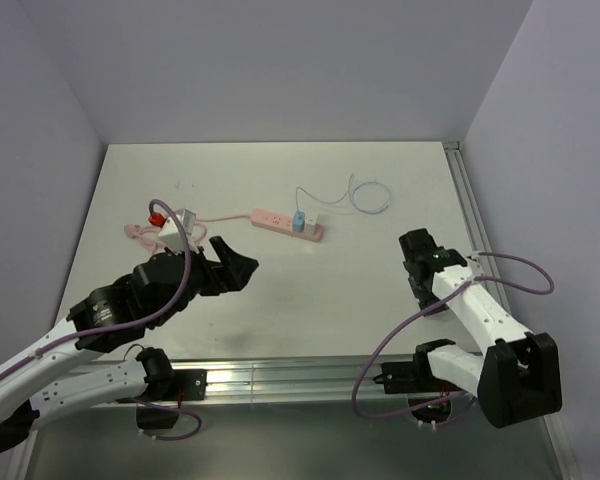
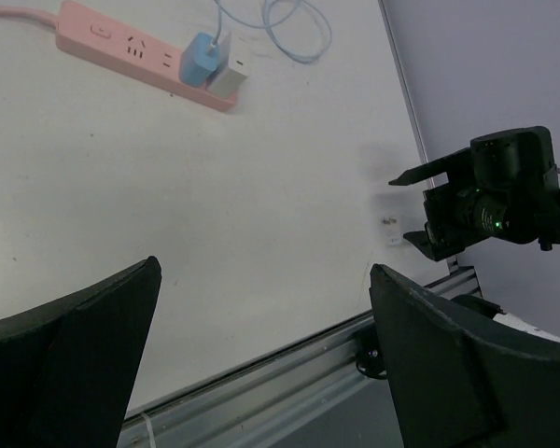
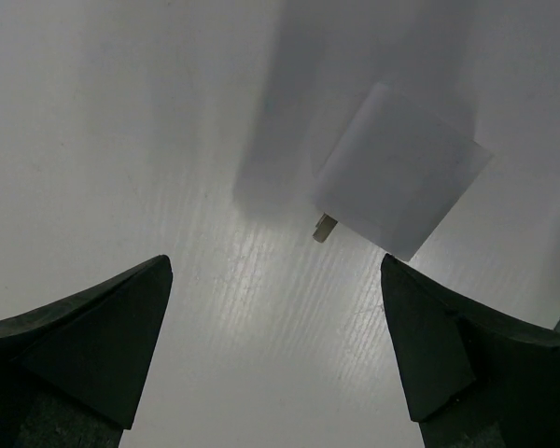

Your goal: Insert the plug

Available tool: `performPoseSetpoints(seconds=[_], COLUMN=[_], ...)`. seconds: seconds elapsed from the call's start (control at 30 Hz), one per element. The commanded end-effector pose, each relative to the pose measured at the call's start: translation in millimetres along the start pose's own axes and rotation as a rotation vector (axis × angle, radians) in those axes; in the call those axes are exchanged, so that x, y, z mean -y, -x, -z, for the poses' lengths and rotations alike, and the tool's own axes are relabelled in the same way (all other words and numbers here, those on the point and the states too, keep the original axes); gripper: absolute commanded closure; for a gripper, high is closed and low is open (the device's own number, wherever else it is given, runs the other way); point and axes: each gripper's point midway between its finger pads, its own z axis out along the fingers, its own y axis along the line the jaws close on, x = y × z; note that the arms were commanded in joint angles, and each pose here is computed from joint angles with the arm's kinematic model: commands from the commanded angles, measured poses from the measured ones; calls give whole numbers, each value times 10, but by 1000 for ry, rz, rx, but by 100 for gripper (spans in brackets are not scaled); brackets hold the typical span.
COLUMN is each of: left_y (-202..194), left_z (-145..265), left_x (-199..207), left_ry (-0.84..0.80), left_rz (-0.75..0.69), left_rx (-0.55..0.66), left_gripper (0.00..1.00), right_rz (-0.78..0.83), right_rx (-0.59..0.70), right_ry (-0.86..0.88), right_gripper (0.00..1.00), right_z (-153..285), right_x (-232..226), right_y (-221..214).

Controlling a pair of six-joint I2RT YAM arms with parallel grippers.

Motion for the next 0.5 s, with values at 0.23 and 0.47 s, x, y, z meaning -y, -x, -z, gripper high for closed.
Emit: performPoseSetpoints(seconds=[0.23, 0.47], left_y=[-130, -130], left_z=[-87, -105], left_x=[128, 190], left_ry=[-50, -72], left_rz=[40, 32], left_rx=[-50, -56], left_gripper=[1, 1], right_rz=[-125, -135], right_rx=[28, -18], right_ry=[-149, -210], right_gripper=[0, 1], right_z=[-374, -603], right_x=[308, 484], right_y=[102, 15])
